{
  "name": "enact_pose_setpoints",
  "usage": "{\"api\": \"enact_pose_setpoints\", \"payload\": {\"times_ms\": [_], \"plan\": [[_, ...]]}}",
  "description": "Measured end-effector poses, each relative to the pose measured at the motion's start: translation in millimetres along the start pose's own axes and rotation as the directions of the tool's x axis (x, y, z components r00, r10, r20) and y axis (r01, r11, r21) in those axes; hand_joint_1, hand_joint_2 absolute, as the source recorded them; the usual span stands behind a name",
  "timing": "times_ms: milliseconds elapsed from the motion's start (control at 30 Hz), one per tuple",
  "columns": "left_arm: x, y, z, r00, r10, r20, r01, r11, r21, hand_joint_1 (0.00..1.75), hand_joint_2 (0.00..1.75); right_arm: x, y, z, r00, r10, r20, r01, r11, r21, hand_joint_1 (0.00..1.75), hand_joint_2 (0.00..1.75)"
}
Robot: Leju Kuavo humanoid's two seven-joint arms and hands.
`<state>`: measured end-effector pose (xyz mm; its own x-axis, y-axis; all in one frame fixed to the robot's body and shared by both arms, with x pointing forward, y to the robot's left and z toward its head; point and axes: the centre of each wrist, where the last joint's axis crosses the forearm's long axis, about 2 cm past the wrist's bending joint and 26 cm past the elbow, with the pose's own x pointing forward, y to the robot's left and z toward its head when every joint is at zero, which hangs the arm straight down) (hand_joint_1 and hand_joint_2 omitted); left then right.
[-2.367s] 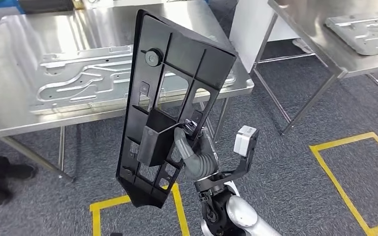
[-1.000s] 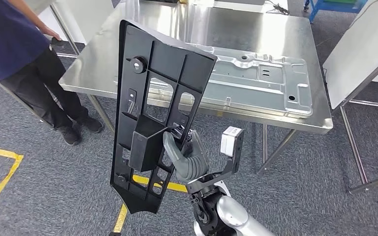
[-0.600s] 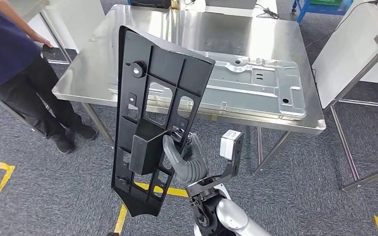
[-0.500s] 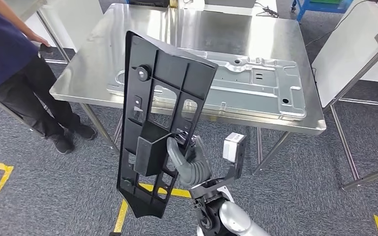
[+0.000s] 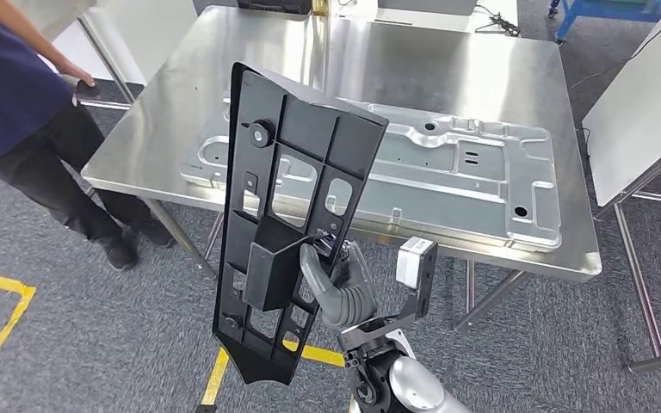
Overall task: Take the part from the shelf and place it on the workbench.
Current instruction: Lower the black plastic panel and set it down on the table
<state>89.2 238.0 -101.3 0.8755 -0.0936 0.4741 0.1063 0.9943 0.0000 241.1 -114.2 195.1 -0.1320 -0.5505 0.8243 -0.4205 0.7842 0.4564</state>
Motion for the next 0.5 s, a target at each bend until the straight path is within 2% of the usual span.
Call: {"api": "enact_pose_setpoints", "payload": {"times_ms": [500], "plan": [[-3.3,3.2,0.7,1.0,-0.012,-0.018,0.012,1.0,0.002,0.0,1.75,-0.9,-4.1,0.4,1.0,0.013,-0.012,-0.013,1.0,-0.008,1.75,1.75]]}}
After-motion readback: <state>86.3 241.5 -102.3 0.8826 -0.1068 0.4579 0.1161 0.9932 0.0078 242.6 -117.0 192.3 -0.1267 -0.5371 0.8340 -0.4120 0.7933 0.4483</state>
